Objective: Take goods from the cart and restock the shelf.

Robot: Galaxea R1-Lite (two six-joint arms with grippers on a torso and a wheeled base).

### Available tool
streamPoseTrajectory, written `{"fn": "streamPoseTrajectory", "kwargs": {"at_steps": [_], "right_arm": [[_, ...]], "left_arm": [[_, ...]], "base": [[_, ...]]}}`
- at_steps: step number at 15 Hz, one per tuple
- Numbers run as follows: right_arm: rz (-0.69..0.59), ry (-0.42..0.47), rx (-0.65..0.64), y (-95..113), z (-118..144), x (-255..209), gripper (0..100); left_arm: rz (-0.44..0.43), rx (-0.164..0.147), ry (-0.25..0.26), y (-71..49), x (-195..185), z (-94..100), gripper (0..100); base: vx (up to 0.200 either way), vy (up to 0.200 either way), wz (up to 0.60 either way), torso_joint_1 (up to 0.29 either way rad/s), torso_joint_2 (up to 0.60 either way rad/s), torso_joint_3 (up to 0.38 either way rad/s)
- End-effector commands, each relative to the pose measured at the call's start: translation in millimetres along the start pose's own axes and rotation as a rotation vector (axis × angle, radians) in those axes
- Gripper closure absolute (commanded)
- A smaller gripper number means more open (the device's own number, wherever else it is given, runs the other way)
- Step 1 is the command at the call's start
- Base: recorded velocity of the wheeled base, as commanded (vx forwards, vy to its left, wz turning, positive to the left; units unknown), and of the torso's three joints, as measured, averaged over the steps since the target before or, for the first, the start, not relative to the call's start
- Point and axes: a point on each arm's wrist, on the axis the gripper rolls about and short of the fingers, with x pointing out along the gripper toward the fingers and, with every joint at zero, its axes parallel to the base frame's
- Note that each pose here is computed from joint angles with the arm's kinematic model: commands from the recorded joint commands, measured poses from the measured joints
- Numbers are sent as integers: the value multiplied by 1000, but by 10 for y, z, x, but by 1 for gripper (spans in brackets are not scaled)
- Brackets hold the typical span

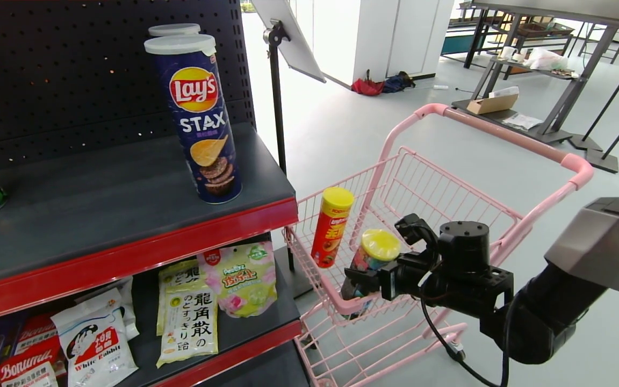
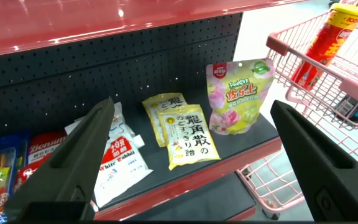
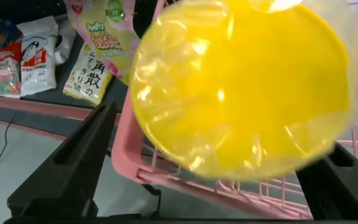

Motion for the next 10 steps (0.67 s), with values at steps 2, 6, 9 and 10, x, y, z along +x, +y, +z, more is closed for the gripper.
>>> {"fn": "streamPoseTrajectory", "kwargs": {"at_steps": [2, 6, 9, 10], "right_arm": [[5, 21, 4, -12, -74, 108, 0], [7, 15, 1, -16, -69, 161, 100], [8, 8, -1, -16, -53, 169, 100], [7, 5, -2, -18, -46, 177, 100]], "left_arm": [[0, 0, 1, 0, 1, 0, 0], [0, 0, 1, 0, 1, 0, 0], [0, 0, 1, 0, 1, 0, 0], [0, 0, 1, 0, 1, 0, 0]], "base": [[0, 0, 0, 0, 0, 0], [0, 0, 0, 0, 0, 0], [0, 0, 0, 0, 0, 0], [0, 0, 0, 0, 0, 0]]}}
